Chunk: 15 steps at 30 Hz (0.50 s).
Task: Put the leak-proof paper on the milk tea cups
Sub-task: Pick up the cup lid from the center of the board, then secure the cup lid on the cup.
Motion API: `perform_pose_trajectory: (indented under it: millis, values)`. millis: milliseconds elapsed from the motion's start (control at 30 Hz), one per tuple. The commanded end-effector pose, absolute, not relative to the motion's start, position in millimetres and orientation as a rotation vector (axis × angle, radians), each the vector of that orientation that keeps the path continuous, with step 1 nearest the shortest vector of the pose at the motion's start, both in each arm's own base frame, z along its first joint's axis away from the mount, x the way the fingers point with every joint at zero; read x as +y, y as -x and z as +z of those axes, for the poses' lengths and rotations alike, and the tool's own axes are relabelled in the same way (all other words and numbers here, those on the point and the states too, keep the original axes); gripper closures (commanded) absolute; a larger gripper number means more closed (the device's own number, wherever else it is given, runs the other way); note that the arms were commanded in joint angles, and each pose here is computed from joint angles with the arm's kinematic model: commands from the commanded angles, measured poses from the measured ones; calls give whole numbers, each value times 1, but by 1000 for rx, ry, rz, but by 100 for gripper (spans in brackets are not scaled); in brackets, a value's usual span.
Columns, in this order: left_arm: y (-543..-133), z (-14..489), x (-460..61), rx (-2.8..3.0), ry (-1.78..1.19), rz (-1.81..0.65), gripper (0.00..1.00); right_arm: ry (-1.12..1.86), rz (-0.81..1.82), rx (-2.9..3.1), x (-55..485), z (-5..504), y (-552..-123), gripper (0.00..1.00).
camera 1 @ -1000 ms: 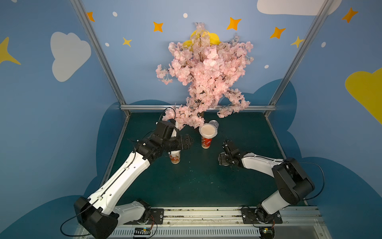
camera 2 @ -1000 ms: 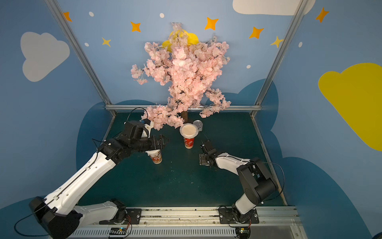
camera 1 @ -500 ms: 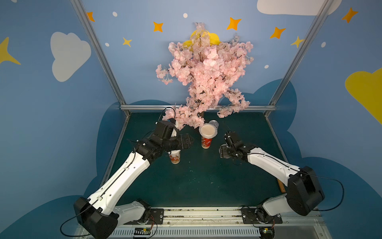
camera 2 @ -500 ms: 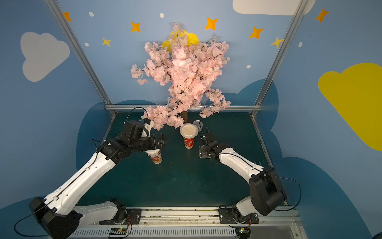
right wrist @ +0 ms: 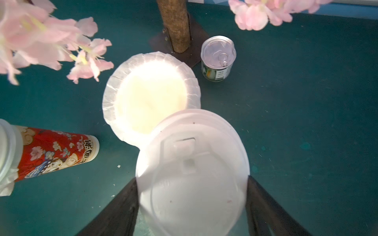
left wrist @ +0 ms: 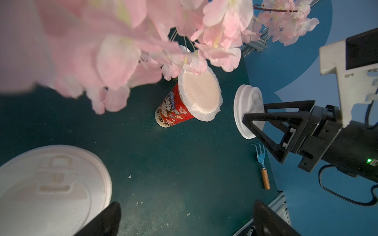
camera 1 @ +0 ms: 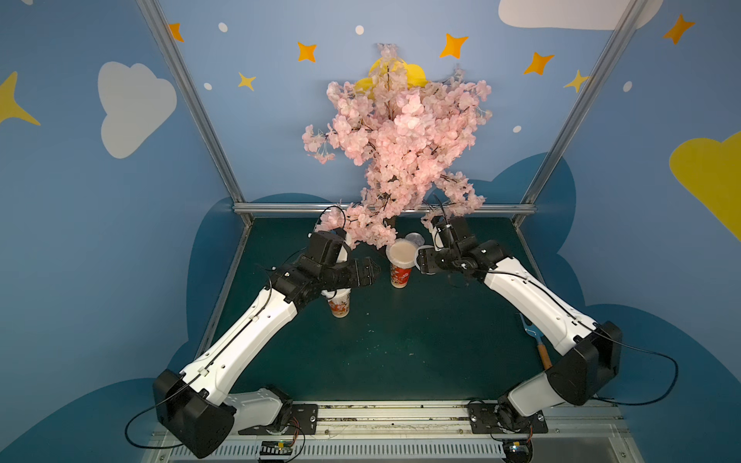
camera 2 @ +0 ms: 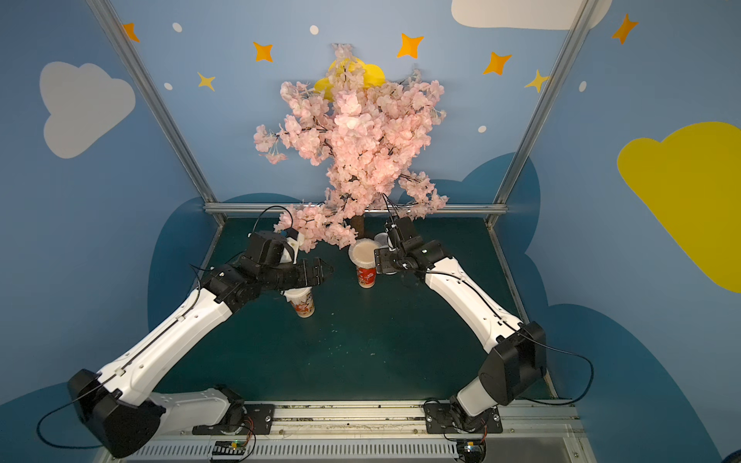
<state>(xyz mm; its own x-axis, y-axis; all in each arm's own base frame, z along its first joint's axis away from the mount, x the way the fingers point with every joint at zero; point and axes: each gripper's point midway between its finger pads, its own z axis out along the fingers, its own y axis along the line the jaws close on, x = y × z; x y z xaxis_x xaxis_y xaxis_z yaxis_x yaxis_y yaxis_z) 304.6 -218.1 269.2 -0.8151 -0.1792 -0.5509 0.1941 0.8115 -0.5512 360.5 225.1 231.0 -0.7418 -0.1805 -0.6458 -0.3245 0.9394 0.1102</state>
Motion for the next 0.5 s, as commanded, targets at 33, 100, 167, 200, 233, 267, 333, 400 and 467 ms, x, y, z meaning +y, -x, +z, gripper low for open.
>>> perform_pose_trajectory:
  millis: [33,100,167,200,233,267,333,400,467]
  values:
    - [-311,284,-227,2347,-52,-847,0,459,362,2402,250,244,-370,22]
    - [-313,284,-229,2349,-56,-849,0,490,381,2416,259,247,-374,22]
    - [-316,284,-231,2348,-58,-852,0,509,386,2437,266,246,-380,22]
    - [-317,285,-231,2345,-59,-853,0,520,388,2442,270,246,-382,22]
    - [-318,285,-232,2345,-61,-853,0,527,387,2448,272,245,-384,22]
    - [-318,285,-233,2345,-62,-853,0,533,387,2449,275,245,-387,22]
    - [-320,284,-234,2346,-64,-856,0,554,383,2444,280,245,-391,22]
    - [-321,284,-235,2347,-68,-856,0,572,368,2452,283,244,-395,22]
    - [-321,284,-235,2346,-68,-857,0,596,349,2472,287,241,-399,22]
